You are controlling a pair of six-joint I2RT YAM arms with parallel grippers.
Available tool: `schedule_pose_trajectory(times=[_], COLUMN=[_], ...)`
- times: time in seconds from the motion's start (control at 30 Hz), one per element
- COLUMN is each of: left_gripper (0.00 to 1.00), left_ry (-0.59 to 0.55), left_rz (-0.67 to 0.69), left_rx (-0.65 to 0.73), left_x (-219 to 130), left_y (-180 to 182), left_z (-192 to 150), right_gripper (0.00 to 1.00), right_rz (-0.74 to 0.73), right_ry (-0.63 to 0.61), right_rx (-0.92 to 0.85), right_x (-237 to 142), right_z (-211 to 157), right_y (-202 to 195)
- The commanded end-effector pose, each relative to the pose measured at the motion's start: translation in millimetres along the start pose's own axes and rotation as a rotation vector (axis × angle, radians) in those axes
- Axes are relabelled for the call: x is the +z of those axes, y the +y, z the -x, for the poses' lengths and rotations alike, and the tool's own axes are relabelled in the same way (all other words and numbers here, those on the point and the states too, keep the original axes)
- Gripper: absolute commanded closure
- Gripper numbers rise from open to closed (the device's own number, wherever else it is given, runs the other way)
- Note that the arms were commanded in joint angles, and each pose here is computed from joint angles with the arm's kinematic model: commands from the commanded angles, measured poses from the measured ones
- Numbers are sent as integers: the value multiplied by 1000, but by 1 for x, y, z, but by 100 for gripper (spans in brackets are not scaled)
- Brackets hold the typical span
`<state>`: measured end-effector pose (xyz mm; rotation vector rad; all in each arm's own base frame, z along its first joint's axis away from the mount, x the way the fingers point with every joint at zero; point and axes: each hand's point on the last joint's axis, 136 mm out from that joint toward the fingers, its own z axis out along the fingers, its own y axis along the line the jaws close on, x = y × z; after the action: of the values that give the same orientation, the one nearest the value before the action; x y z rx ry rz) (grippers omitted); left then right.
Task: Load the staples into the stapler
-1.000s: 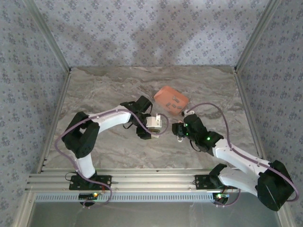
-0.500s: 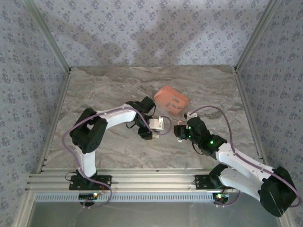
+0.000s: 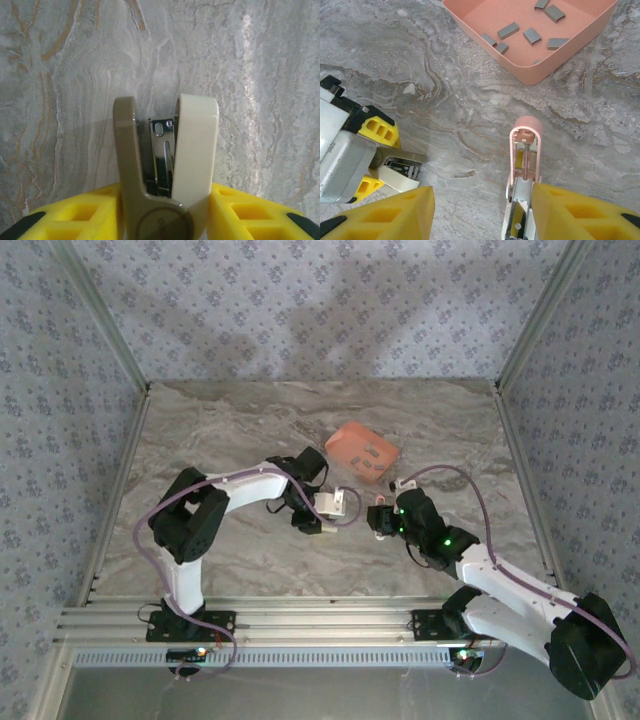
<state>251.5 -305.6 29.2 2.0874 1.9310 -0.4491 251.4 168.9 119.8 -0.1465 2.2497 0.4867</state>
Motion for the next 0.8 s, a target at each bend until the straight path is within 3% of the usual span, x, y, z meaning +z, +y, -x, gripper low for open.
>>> schedule_pose_trajectory(times=[0.0, 0.37, 0.6, 0.77], left_gripper=[60, 61, 61, 61], left_ry=[-97, -306, -452, -476], left_rz=[27, 152, 286, 340], left_rx=[-34, -163, -259, -281], left_x=[-22, -57, -80, -86], left_y=[-2, -3, 4, 4], left_z=[11, 17, 24, 19], right_gripper=[46, 45, 39, 38], right_rz=[40, 304, 538, 654], right_ry=[-24, 17, 107, 111], right_rx=[-8, -47, 111, 252], right_x=[0, 11, 22, 24], right_z=[5, 7, 13, 25], right_y=[6, 57, 97, 108])
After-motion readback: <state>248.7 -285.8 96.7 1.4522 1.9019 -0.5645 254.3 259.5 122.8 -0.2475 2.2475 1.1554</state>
